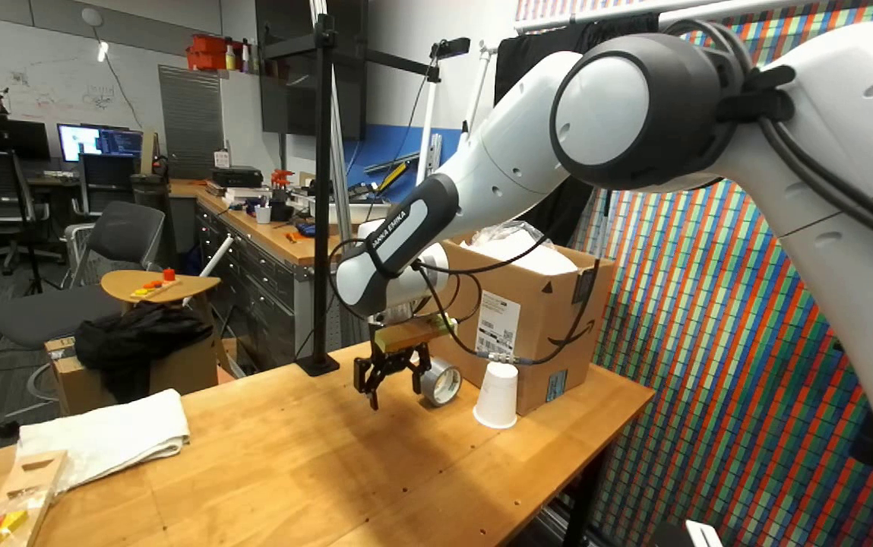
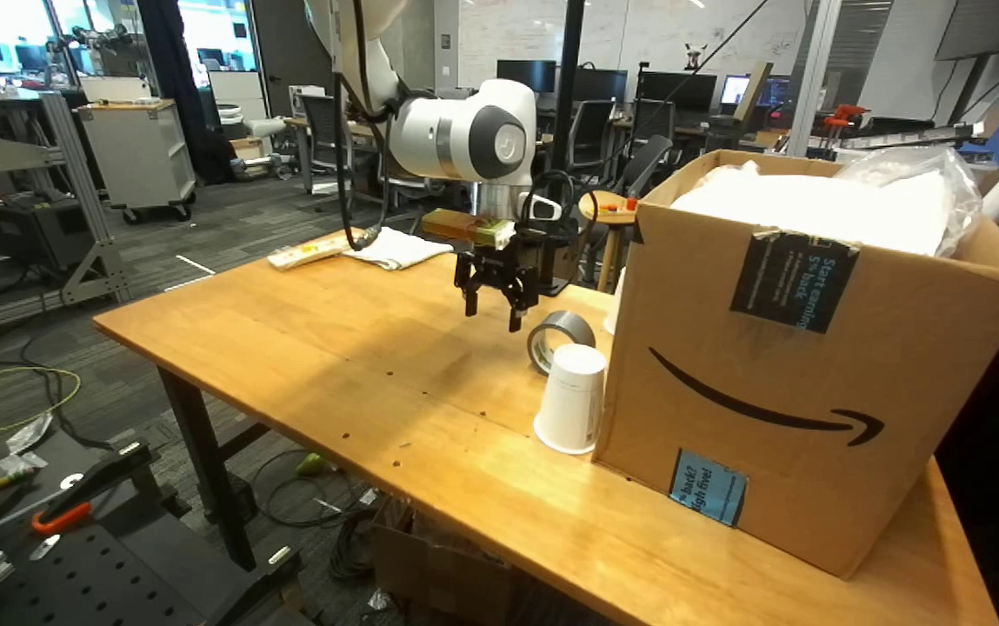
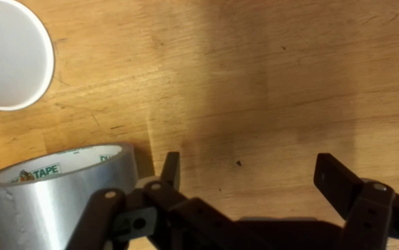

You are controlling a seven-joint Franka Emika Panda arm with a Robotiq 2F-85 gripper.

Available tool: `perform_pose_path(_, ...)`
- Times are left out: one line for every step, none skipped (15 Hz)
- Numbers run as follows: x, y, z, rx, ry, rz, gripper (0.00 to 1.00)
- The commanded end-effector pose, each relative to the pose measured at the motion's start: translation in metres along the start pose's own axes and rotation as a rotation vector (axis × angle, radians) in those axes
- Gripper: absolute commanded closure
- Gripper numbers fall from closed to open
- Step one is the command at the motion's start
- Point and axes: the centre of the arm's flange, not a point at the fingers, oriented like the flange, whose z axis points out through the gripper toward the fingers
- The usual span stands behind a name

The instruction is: Roll the tape towards the box

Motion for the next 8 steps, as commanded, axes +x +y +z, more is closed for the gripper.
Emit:
perform_pose_path(0.019,0.013,-0.005,0.019,0.033,-0.023,0.00)
perform_pose_path(0.022,0.017,-0.004,0.021,0.035,-0.025,0.00)
perform_pose_path(0.024,0.022,-0.003,0.022,0.036,-0.025,0.00)
perform_pose_path(0.026,0.028,-0.002,0.024,0.035,-0.019,0.00)
perform_pose_path(0.026,0.036,0.001,0.027,0.033,-0.013,0.00)
perform_pose_path(0.026,0.044,0.003,0.027,0.028,-0.003,0.00)
perform_pose_path(0.026,0.052,0.005,0.025,0.026,0.006,0.00)
perform_pose_path(0.027,0.059,0.006,0.024,0.024,0.015,0.00)
